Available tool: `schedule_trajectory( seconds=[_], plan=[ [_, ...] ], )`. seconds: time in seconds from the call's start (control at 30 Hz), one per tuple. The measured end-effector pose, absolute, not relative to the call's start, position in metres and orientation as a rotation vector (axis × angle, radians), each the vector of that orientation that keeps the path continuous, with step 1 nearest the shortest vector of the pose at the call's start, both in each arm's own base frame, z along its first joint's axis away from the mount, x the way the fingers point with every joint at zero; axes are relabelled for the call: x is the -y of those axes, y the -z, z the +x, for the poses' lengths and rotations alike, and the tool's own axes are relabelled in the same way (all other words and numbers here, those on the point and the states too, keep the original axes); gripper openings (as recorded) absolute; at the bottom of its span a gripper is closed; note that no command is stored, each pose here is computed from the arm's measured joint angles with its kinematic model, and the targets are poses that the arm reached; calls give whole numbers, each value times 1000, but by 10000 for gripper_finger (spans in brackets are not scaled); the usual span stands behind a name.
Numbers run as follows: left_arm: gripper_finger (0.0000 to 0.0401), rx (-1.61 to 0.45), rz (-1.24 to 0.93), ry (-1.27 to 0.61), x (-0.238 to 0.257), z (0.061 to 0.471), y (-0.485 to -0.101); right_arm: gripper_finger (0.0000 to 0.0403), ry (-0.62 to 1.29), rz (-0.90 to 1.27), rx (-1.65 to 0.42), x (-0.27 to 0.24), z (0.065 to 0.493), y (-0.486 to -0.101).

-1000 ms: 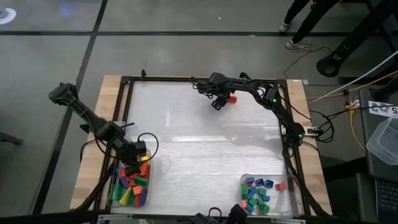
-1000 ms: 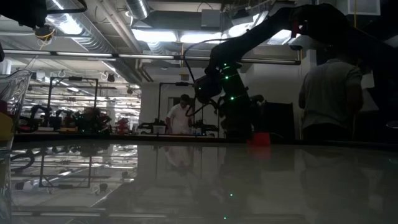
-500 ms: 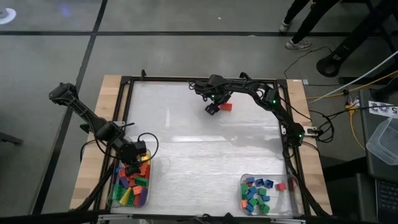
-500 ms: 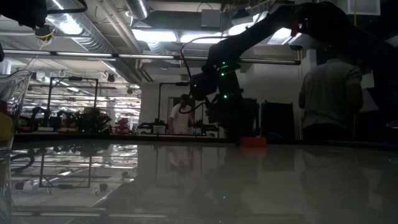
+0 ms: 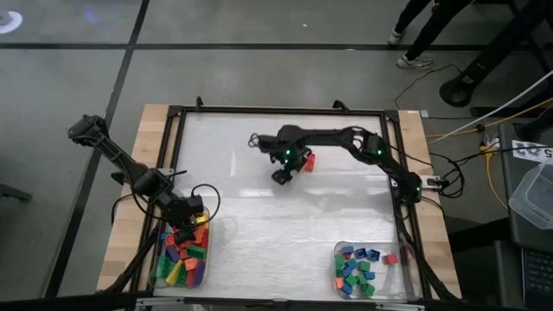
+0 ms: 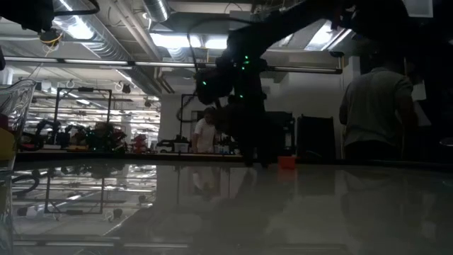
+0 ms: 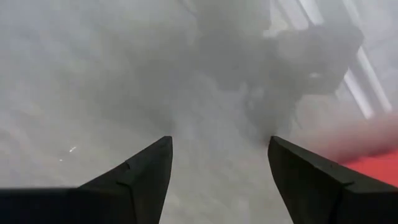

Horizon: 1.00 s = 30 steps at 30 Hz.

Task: Sort blocks by size
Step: Put the large orange game piece into the left transparent bin

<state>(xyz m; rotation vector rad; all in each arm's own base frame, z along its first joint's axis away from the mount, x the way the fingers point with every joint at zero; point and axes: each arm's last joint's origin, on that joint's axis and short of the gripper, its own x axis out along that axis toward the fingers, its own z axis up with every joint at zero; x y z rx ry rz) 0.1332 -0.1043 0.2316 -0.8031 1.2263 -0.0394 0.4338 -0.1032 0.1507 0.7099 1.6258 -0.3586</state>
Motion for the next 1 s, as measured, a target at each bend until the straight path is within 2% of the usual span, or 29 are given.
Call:
schedule_trajectory(
  seconds=[0.23,0.43,0.53,0.7,0.87,1.0],
  plan=[
    [180,-1217,-800,31,104,134,-232,262,339,629,-1525,88,451,-172],
    [180,-1212,-798,26,104,134,-232,262,354,591,-1456,97,455,-220],
    [180,-1211,-798,26,104,134,-232,262,443,497,-1434,101,450,-250],
    [180,-1205,-785,28,104,134,-232,262,652,391,-1455,103,421,-278],
    [180,-1201,-761,41,103,134,-231,262,816,349,-1403,103,401,-294],
    [180,-1189,-725,52,103,134,-231,262,915,346,-1403,101,388,-292]
  ],
)
